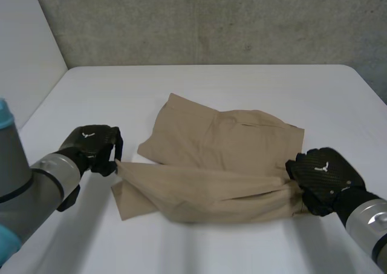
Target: Fold the shorts.
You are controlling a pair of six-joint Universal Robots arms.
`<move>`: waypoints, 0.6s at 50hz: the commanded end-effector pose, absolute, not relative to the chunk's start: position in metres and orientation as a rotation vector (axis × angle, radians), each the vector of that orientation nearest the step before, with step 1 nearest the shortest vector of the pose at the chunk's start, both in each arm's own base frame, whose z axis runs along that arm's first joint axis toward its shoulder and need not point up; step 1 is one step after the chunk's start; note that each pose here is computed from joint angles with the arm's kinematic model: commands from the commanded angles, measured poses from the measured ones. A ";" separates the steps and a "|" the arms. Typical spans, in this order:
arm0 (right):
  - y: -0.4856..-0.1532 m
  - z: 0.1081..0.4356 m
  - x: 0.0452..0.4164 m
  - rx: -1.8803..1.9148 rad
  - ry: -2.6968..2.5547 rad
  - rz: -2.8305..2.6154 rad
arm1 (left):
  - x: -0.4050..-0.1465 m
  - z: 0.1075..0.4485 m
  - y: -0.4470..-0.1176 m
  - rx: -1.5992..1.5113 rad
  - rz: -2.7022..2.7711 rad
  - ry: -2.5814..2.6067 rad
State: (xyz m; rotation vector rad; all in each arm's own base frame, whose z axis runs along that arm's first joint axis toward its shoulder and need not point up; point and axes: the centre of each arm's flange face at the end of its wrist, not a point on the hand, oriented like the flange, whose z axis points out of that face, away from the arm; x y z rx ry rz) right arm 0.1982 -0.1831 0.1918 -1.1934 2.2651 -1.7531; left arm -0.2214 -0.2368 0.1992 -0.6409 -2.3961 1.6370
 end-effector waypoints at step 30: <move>-0.191 0.255 0.171 -1.353 2.312 -1.562 | -0.210 0.271 -0.187 -0.703 1.719 -2.214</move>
